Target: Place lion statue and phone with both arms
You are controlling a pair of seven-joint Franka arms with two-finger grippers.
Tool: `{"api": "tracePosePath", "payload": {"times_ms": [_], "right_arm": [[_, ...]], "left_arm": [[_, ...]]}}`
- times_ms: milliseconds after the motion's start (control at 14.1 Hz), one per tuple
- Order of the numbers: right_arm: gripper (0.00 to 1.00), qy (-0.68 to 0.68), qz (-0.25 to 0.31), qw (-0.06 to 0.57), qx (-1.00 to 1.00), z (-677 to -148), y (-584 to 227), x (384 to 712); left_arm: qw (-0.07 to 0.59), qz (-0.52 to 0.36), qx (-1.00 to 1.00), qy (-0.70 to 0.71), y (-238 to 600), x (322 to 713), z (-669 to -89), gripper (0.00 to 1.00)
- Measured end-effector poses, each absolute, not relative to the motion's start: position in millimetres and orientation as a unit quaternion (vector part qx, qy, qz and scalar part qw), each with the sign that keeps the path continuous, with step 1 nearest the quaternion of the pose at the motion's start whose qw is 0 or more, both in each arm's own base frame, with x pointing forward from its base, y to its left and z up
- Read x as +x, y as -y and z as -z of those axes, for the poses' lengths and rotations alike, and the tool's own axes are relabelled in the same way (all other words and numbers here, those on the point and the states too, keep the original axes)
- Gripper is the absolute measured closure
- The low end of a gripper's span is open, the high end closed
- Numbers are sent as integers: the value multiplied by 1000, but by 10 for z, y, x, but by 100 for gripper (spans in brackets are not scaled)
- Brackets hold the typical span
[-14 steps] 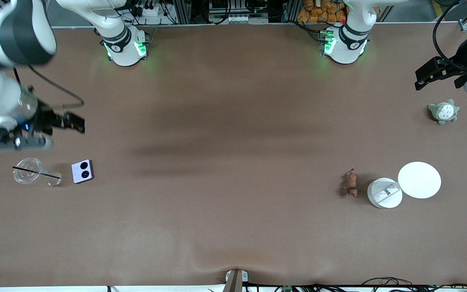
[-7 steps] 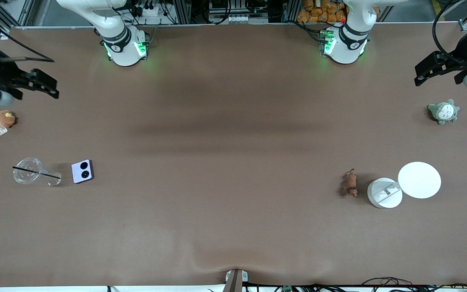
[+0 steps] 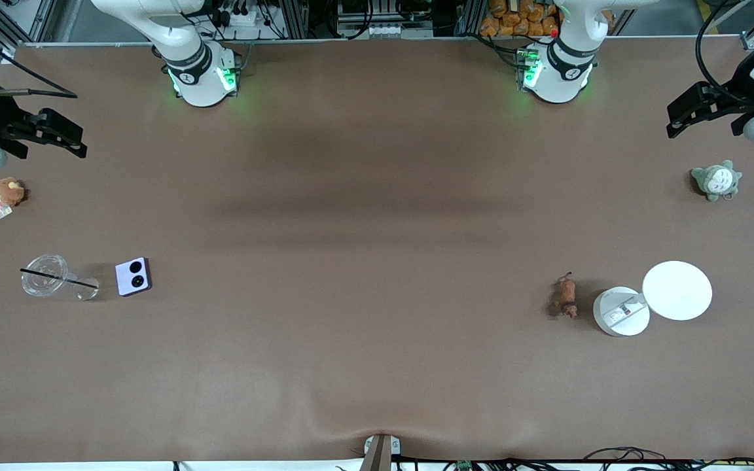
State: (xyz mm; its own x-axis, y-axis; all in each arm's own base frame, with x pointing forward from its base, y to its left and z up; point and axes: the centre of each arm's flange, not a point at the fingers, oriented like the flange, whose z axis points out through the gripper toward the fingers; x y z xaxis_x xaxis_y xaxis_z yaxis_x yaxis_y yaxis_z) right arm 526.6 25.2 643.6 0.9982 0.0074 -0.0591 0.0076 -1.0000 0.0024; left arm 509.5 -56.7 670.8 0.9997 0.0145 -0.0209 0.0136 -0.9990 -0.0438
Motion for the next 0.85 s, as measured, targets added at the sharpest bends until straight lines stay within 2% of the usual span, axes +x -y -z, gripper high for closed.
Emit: {"api": "tracePosePath", "payload": {"times_ms": [284,852], "right_arm": [[0,11,25,-29,999,-6447,-133,5282],[0,11,26,-31,999,-6445,-101,5281]], "left_arm": [[22,-11,-1000,7,565,5094,-6707,0],[15,-15,-1000,8,564,5071,-6749,0]]}}
